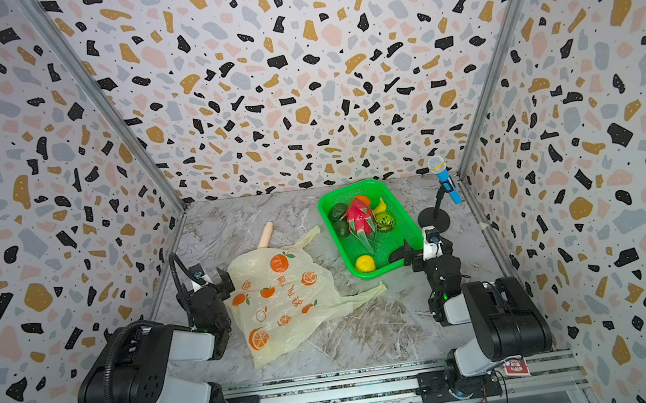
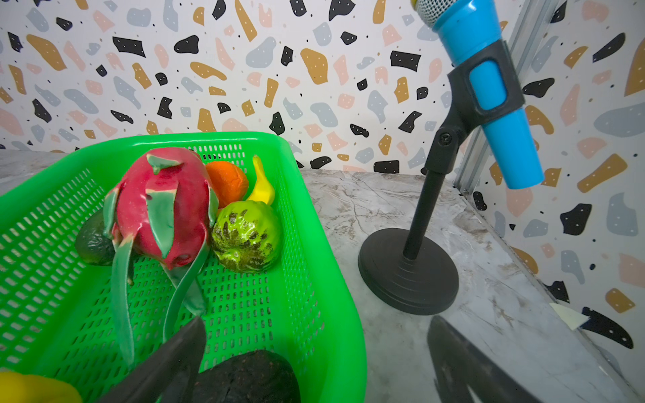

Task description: Place the fruits into the plastic bag

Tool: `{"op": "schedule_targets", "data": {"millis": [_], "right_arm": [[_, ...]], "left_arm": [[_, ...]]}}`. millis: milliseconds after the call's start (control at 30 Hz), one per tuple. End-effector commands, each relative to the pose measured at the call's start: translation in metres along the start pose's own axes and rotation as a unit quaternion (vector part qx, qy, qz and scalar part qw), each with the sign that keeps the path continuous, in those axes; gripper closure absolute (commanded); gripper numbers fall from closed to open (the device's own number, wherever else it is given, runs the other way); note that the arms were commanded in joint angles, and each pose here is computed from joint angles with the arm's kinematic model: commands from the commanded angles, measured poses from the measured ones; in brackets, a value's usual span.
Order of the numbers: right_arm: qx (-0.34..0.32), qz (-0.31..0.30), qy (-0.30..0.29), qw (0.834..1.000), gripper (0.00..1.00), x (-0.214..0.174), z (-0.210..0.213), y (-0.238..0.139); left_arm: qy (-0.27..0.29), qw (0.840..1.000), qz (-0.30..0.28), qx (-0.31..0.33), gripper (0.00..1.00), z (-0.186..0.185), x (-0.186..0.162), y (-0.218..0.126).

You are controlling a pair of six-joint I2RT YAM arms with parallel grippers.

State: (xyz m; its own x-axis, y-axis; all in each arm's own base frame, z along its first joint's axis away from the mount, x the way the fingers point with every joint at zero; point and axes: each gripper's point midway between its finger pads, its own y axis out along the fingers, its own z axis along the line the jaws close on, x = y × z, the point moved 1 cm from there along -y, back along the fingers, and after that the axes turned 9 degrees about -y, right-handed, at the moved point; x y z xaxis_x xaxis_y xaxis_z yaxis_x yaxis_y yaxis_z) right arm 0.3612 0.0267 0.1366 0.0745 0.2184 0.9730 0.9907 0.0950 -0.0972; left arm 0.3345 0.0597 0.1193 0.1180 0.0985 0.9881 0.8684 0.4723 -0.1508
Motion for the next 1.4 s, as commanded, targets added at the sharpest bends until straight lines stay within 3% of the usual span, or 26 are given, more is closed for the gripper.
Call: {"op": "schedule_targets", "data": {"millis": [0, 967, 1033, 1133, 1233, 1300, 1367], "right_arm": [[0.010, 0.028, -0.013, 0.999, 0.01, -0.013, 0.004, 0.000], [0.017, 0.029, -0.009, 0.999, 0.01, -0.013, 0.003, 0.001], [0.022, 0.038, -0.015, 0.999, 0.00, -0.009, 0.005, 0.006], [0.012, 0.091, -0.019, 0.996, 0.08, 0.009, 0.003, 0.023], [-0.059, 0.072, 0.040, 0.995, 0.18, 0.045, -0.021, 0.021], [-0.092, 0.054, 0.088, 0.990, 0.22, 0.070, -0.031, 0.016], [-0.070, 0.051, 0.110, 0.990, 0.26, 0.096, -0.020, 0.019]], "left_arm": [[-0.023, 0.999, -0.028, -0.004, 0.00, -0.002, 0.017, 0.002], [-0.034, 0.999, -0.031, -0.011, 0.01, -0.003, 0.026, 0.009], [-0.011, 0.999, 0.034, 0.029, 0.01, -0.009, 0.039, 0.034], [0.003, 0.996, 0.052, 0.076, 0.01, -0.010, 0.071, 0.049], [-0.035, 0.992, 0.021, 0.120, 0.01, -0.001, 0.103, 0.044], [-0.071, 0.988, 0.045, 0.132, 0.00, -0.002, 0.114, 0.044], [-0.105, 0.982, 0.101, 0.117, 0.01, -0.010, 0.104, 0.041]]}}
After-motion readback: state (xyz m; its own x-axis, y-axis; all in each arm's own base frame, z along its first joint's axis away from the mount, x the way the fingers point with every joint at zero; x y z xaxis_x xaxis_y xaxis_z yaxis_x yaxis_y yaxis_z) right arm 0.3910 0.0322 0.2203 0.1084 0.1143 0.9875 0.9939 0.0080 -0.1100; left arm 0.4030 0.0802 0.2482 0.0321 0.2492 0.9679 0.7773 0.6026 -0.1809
